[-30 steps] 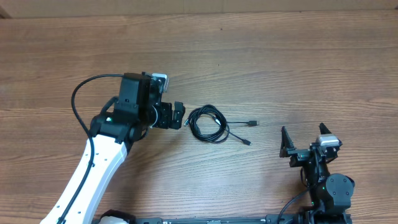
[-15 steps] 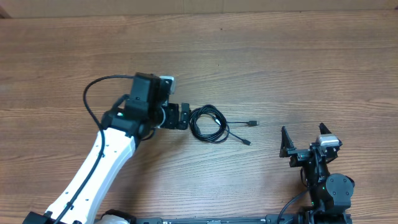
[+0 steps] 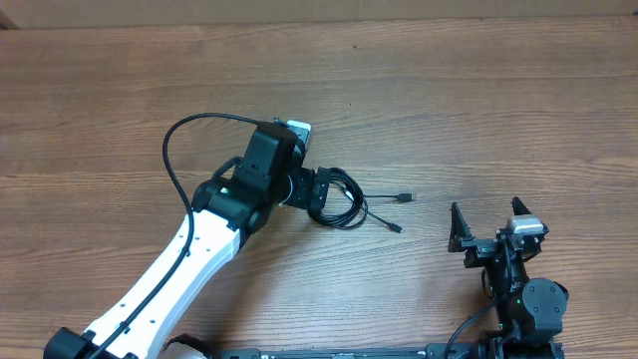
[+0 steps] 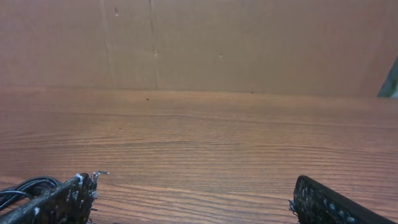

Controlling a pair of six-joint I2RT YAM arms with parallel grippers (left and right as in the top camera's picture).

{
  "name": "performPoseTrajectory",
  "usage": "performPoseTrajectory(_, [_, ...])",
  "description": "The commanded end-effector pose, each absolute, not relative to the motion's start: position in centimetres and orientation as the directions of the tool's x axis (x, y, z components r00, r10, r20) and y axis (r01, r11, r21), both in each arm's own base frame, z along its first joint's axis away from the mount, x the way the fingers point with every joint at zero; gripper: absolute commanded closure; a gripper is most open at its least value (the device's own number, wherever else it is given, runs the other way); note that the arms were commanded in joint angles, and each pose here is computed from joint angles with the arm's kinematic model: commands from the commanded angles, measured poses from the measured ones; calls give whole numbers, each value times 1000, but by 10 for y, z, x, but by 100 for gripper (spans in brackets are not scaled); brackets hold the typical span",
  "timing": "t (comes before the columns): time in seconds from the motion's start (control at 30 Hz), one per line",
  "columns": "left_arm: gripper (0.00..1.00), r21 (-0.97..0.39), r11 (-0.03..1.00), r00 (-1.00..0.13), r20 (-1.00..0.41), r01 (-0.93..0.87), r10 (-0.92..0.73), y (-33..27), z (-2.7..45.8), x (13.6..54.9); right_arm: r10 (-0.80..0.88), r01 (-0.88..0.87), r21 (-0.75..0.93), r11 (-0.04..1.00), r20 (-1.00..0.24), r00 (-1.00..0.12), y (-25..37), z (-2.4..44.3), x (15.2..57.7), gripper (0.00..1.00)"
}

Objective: Untangle cables
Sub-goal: 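Move the left gripper forward over the coiled black cables, then lower the left gripper and grasp the black cable coil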

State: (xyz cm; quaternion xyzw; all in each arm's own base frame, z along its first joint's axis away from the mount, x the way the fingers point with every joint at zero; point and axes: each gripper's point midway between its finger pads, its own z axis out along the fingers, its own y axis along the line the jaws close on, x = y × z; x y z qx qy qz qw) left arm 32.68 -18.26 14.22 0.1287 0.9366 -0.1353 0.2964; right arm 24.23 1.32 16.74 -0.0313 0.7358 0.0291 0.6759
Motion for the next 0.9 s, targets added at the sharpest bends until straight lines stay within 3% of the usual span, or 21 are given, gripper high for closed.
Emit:
performPoseTrajectory(0.0, [15,-174,937,-803,-576,302,152,-187,134,336,-8,-70,-2,998,-997,-77,10,167,243,0])
performPoseTrajectory(0.03, [26,-173,938,-807,-570,301,154,-188,130,337,-8,-70,-2,998,-997,-77,10,167,243,0])
performPoseTrajectory(0.07, [28,-171,939,-813,-561,300,157,-189,121,341,-8,-70,-2,998,-997,-77,10,167,243,0])
performPoseTrajectory(0.3, [24,-208,909,-847,-482,360,225,-208,75,342,-8,-70,-2,998,-997,-77,10,167,243,0])
performPoseTrajectory(0.5, [34,-211,911,-850,-479,355,221,-214,53,353,-8,-70,-2,998,-997,-77,10,167,243,0])
performPoseTrajectory(0.8, [65,-225,927,-890,-416,299,186,-212,32,349,-8,-70,-2,998,-997,-77,10,167,243,0])
performPoseTrajectory(0.87, [78,-223,929,-895,-405,295,187,-210,31,347,-8,-70,-2,998,-997,-77,10,167,243,0])
